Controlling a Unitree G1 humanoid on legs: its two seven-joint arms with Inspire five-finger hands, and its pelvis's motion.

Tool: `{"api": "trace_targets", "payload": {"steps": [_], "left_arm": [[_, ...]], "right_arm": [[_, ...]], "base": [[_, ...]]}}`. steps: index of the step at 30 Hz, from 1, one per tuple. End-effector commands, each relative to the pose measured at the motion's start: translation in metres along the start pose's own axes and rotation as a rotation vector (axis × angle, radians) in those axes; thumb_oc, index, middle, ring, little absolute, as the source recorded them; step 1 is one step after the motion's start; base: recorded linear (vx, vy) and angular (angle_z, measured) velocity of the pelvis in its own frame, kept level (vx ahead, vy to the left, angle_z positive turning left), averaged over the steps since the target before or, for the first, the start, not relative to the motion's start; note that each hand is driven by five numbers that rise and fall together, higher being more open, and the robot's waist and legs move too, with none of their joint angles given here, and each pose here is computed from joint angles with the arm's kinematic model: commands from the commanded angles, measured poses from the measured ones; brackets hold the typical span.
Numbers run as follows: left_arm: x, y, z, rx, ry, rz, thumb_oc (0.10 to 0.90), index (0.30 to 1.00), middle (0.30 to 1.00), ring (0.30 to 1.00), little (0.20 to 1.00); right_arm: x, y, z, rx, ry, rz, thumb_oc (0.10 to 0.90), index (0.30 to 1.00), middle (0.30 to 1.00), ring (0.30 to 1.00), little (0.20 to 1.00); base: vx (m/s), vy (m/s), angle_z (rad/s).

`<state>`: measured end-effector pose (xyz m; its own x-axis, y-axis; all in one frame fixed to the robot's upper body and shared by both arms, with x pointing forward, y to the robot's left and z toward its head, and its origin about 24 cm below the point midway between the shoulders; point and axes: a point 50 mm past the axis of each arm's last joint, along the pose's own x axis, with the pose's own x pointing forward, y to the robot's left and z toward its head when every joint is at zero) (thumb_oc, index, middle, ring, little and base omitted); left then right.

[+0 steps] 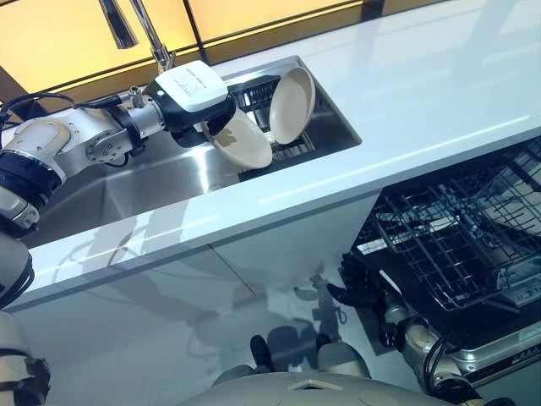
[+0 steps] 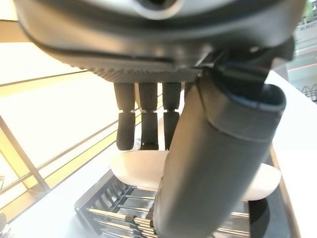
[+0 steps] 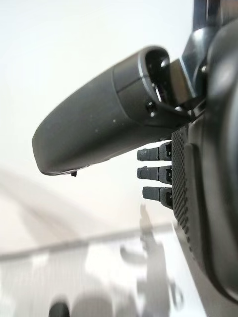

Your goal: Pick up plates and place into dishwasher.

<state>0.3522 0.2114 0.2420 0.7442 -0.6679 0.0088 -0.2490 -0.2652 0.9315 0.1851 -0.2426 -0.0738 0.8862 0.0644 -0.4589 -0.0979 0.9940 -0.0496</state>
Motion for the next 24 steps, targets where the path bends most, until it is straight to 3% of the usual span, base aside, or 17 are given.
{"api": "trace_targets", "payload": {"steps": [1,5,12,18,24], "left_arm": [[-0.030,0.063,-0.048,-0.020,0.231,0.339,0.100,0.300,0.300,0.300,0.200],[-0.036,0.063,-0.048,-0.034,0.231,0.384,0.100,0.300,0.300,0.300,0.200],[-0.060,0.065,-0.046,-0.085,0.225,0.505,0.100,0.300,0.300,0.300,0.200],[-0.072,0.064,-0.045,-0.080,0.221,0.537,0.100,0.300,0.300,0.300,0.200],[-0.086,0.063,-0.043,-0.090,0.223,0.582,0.100,0.300,0.300,0.300,0.200]], "right_arm": [[-0.003,-0.018,0.046,-0.024,-0.251,-0.032,0.800,0.900,0.900,0.900,0.900],[-0.008,-0.011,0.069,-0.057,-0.352,0.100,0.800,0.900,0.900,0.900,0.900],[-0.031,-0.033,0.116,-0.111,-0.561,0.247,0.800,0.900,0.900,0.900,0.900],[-0.042,-0.047,0.141,-0.185,-0.575,0.419,0.800,0.900,0.900,0.900,0.900],[-0.057,-0.062,0.187,-0.180,-0.709,0.514,0.800,0.900,0.900,0.900,0.900]], "base": [[0.00,0.000,0.00],[-0.02,0.000,-0.06],[-0.02,0.001,-0.04],[-0.01,0.001,-0.01],[0.00,0.000,0.00]]}}
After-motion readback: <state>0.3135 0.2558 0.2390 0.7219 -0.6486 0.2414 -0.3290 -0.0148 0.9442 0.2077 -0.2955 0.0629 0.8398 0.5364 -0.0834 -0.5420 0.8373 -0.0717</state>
